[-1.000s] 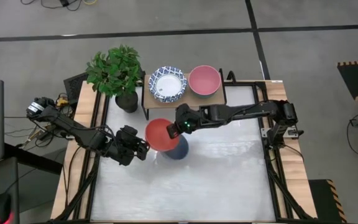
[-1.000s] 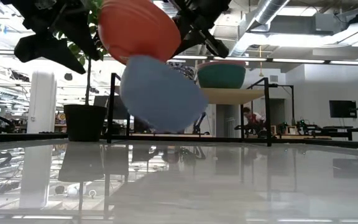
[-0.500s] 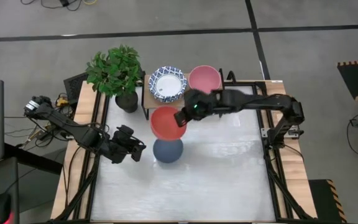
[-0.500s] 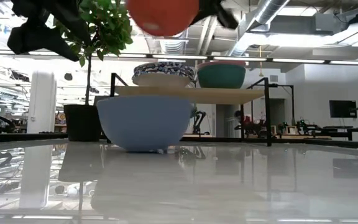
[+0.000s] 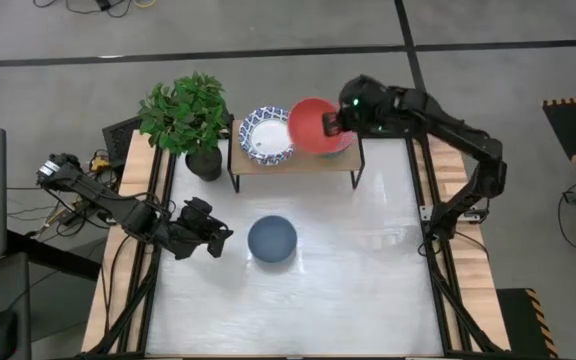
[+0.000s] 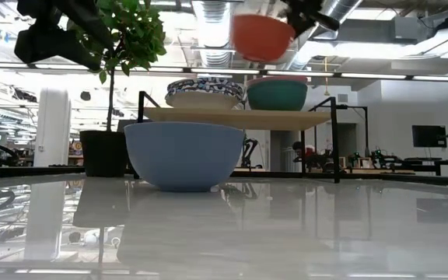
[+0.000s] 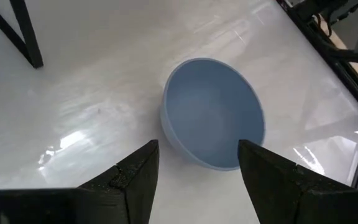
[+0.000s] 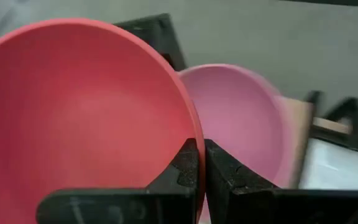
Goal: Place and stack bowls onto a shelf
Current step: Stack the orange bowl on top of the pink bowl on the shelf
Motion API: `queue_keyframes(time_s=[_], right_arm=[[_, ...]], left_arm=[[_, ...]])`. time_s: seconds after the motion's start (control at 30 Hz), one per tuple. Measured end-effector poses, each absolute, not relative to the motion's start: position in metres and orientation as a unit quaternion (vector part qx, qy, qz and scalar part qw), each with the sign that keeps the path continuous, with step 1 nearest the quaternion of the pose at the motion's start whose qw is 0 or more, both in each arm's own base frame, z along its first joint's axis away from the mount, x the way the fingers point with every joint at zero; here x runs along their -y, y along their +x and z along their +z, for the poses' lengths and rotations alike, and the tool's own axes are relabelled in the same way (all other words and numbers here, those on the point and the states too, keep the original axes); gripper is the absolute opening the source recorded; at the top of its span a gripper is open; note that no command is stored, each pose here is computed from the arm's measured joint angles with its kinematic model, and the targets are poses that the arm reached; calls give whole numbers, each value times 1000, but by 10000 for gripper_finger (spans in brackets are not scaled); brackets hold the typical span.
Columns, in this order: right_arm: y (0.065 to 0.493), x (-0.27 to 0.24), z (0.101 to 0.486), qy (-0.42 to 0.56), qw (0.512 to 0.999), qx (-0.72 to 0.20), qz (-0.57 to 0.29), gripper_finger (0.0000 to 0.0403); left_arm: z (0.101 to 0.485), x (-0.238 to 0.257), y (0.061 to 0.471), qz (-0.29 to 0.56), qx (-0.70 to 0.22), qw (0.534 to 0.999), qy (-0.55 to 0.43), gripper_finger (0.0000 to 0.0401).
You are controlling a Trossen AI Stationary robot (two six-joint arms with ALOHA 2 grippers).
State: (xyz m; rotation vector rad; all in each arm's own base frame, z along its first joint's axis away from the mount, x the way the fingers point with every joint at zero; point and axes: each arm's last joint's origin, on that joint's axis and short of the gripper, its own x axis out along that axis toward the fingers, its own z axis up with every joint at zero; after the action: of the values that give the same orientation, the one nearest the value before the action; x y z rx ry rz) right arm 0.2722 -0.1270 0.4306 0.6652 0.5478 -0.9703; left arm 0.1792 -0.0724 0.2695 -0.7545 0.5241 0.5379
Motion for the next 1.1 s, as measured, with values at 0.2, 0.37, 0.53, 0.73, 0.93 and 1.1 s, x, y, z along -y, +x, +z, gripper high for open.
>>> queue_keyframes(time_s=[0.2, 0.37, 0.53, 0.73, 0.93, 1.1], right_arm=[[255, 161, 428, 331, 776, -261, -470, 29], [248, 171, 422, 338, 756, -282, -484, 29], [256, 179, 408, 339, 741, -318, -485, 29], [272, 191, 386, 339, 726, -356, -482, 29], [274, 199, 379, 345, 718, -366, -482, 29], [272, 198, 378, 347, 711, -374, -484, 38]], left_arm=[[268, 71, 178, 260, -260, 865, -343, 203], [267, 67, 178, 270, -266, 863, -332, 203], [266, 64, 179, 266, -279, 864, -323, 203], [266, 61, 179, 265, -291, 864, -316, 203], [269, 58, 173, 266, -286, 864, -316, 203], [276, 53, 165, 274, -265, 868, -317, 203]])
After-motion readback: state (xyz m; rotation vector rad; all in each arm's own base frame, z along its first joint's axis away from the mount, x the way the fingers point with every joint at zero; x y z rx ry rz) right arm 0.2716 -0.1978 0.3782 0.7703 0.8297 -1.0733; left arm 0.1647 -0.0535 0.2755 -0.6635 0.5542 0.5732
